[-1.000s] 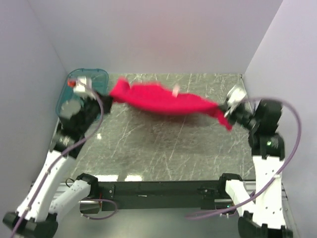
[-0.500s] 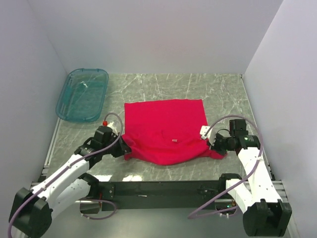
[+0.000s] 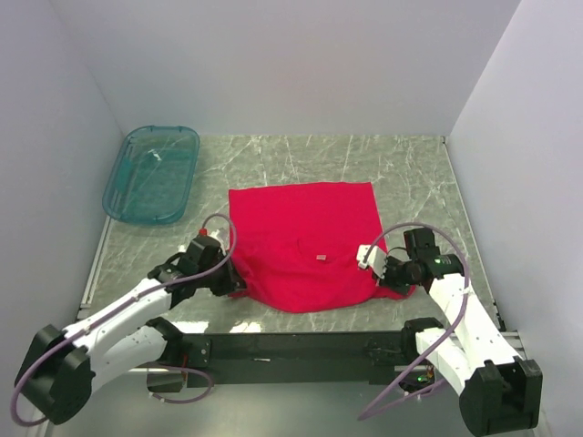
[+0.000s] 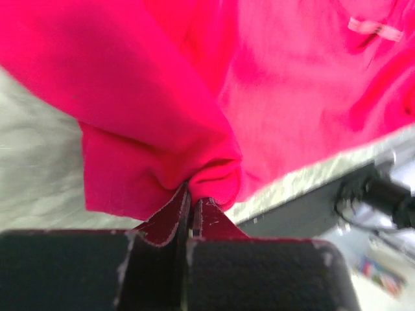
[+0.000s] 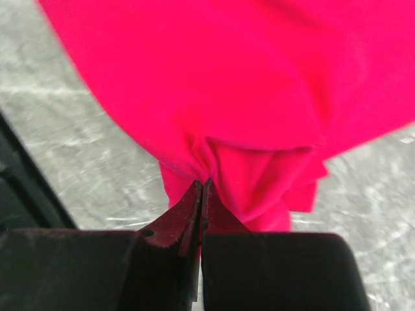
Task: Fold and stack the t-shirts
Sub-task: Flatten the tshirt out
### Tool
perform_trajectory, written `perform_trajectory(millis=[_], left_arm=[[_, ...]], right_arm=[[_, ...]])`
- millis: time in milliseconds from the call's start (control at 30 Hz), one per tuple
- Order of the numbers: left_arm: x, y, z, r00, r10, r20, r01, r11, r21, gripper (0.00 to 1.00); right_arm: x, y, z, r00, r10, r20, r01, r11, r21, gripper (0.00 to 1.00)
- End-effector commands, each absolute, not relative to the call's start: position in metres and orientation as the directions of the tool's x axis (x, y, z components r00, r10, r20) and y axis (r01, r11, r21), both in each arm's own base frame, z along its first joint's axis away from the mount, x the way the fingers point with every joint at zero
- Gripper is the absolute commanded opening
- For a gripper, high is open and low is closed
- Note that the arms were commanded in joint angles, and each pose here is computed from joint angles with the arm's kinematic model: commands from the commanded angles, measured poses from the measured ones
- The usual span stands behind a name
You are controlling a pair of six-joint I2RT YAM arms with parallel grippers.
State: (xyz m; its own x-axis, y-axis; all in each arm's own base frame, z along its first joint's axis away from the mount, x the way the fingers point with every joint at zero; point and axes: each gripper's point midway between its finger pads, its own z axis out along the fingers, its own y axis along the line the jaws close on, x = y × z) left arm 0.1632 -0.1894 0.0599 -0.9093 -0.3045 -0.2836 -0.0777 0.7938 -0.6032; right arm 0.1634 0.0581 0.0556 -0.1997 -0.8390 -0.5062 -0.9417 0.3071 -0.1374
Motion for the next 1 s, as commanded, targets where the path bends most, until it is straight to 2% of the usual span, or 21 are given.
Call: perform_trajectory(millis=[0, 67, 100, 167, 200, 267, 300, 367, 400, 433, 467, 500, 600, 733, 833, 933, 967], left_arm=[[0.204, -0.183, 0.122, -0.788, -0.383, -0.482, -0.018, 0.797, -0.604, 0.01], [0.219, -0.173, 0.146, -0.729, -0.376, -0.572, 0.007, 0.831, -0.556, 0.01], [0.237, -0.168, 0.18, -0.655, -0.404, -0.639, 0.016, 0.838, -0.545, 0.01], [0.252, -0.162, 0.211, -0.595, -0.373, -0.712, 0.044, 0.869, -0.493, 0.01], [0.266, -0.161, 0.245, -0.534, -0.385, -0.753, 0.055, 0.873, -0.485, 0.01], [0.28, -0.161, 0.277, -0.476, -0.345, -0.809, 0.094, 0.895, -0.437, 0.01], [0.289, -0.159, 0.323, -0.394, -0.371, -0.841, 0.121, 0.886, -0.447, 0.01], [0.302, -0.157, 0.364, -0.312, -0.342, -0.887, 0.146, 0.905, -0.4, 0.01], [0.302, -0.155, 0.418, -0.219, -0.38, -0.899, 0.188, 0.888, -0.421, 0.01], [0.302, -0.157, 0.442, -0.183, -0.385, -0.904, 0.223, 0.88, -0.42, 0.01], [0.307, -0.164, 0.458, -0.163, -0.37, -0.915, 0.258, 0.879, -0.402, 0.01], [0.299, -0.163, 0.504, -0.088, -0.41, -0.908, 0.315, 0.853, -0.416, 0.01], [0.282, -0.182, 0.56, -0.049, -0.45, -0.892, 0.476, 0.774, -0.417, 0.01], [0.25, -0.202, 0.588, -0.075, -0.504, -0.861, 0.643, 0.636, -0.428, 0.01], [0.221, -0.219, 0.578, -0.169, -0.5, -0.849, 0.739, 0.506, -0.445, 0.01], [0.195, -0.235, 0.533, -0.357, -0.453, -0.817, 0.755, 0.376, -0.537, 0.01], [0.195, -0.236, 0.522, -0.389, -0.455, -0.801, 0.737, 0.368, -0.567, 0.01]], right_arm=[[0.204, 0.059, 0.093, -0.187, -0.807, -0.56, -0.874, 0.397, -0.28, 0.0], [0.233, 0.06, 0.133, -0.173, -0.771, -0.613, -0.803, 0.471, -0.366, 0.0], [0.242, 0.06, 0.149, -0.163, -0.76, -0.629, -0.776, 0.492, -0.393, 0.0], [0.262, 0.062, 0.203, -0.112, -0.728, -0.676, -0.707, 0.536, -0.461, 0.0], [0.268, 0.062, 0.219, -0.101, -0.716, -0.69, -0.686, 0.553, -0.473, 0.0], [0.283, 0.06, 0.278, -0.046, -0.679, -0.732, -0.588, 0.611, -0.53, 0.0], [0.288, 0.058, 0.299, -0.027, -0.666, -0.745, -0.548, 0.634, -0.547, 0.0], [0.295, 0.051, 0.369, 0.053, -0.629, -0.776, -0.408, 0.696, -0.592, 0.0], [0.296, 0.048, 0.391, 0.08, -0.613, -0.786, -0.362, 0.717, -0.596, 0.0], [0.289, 0.046, 0.44, 0.155, -0.58, -0.8, -0.286, 0.749, -0.599, 0.0], [0.286, 0.041, 0.461, 0.168, -0.568, -0.805, -0.242, 0.768, -0.593, 0.0], [0.287, 0.041, 0.477, 0.183, -0.553, -0.813, -0.225, 0.782, -0.582, 0.0], [0.27, 0.032, 0.543, 0.267, -0.471, -0.841, -0.114, 0.851, -0.513, 0.0], [0.24, 0.017, 0.622, 0.386, -0.397, -0.833, 0.016, 0.905, -0.425, 0.0], [0.239, 0.02, 0.649, 0.431, -0.352, -0.831, 0.014, 0.923, -0.384, 0.0], [0.276, 0.037, 0.643, 0.407, -0.304, -0.861, -0.075, 0.929, -0.363, 0.0], [0.286, 0.041, 0.637, 0.392, -0.292, -0.872, -0.102, 0.929, -0.357, 0.0]])
